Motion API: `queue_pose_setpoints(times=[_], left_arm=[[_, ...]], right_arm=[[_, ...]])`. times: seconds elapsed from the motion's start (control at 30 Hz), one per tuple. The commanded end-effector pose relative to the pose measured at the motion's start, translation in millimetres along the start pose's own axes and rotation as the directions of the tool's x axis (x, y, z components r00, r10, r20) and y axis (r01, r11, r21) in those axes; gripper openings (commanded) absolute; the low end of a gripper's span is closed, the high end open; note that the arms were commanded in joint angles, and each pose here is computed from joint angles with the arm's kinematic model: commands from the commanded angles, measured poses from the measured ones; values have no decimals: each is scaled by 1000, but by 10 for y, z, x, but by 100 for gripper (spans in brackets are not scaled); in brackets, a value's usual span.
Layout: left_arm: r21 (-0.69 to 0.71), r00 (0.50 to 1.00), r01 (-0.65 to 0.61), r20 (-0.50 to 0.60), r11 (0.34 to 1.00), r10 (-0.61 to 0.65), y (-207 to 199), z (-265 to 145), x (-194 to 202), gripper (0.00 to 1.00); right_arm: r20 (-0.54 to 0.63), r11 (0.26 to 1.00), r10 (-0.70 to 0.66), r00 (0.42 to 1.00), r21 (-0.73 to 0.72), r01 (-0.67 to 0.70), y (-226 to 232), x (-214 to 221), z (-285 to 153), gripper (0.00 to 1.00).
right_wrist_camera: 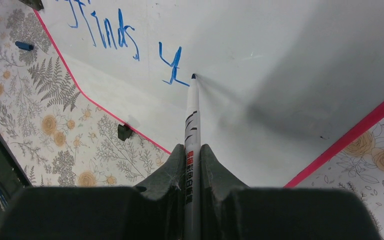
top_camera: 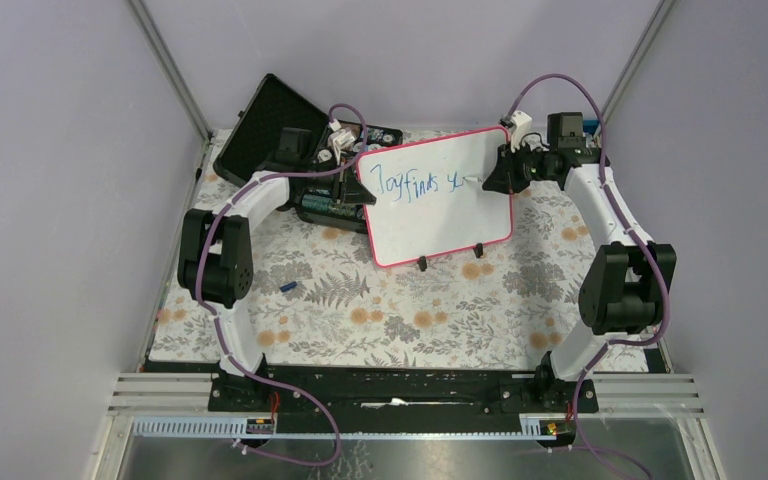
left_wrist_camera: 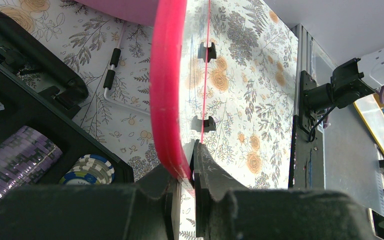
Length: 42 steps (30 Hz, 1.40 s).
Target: Write a sentence on the whiteboard
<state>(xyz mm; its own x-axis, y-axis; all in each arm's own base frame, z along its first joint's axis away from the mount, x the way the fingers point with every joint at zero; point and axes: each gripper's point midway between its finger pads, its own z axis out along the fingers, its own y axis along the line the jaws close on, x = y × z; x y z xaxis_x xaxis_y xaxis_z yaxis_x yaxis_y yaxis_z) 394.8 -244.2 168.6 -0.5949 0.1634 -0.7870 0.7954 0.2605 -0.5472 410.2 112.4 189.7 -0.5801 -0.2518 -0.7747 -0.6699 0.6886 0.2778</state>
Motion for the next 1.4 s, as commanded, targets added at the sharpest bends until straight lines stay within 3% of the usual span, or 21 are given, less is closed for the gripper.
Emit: queue_pose_setpoints(times=[0.0,0.73,1.03,1.37], left_arm=[[-89,994,-103,-39,991,99,157,43,67,0],[-91,994,-103,-40,990,100,157,40,72,0],[-91,995,-99,-41,991,96,155,40,89,0],[-88,995,-100,-38,991,97,145,39,63,0]], right_arm=[[40,999,-32,999,9,32,0,-205,-48,0],[9,999,-49,999,-24,49,152,-161,121,0],[84,995,-31,996,-94,39,312,-274,-205,0],[66,999,-32,997,-12,33,53,-178,-263,0]])
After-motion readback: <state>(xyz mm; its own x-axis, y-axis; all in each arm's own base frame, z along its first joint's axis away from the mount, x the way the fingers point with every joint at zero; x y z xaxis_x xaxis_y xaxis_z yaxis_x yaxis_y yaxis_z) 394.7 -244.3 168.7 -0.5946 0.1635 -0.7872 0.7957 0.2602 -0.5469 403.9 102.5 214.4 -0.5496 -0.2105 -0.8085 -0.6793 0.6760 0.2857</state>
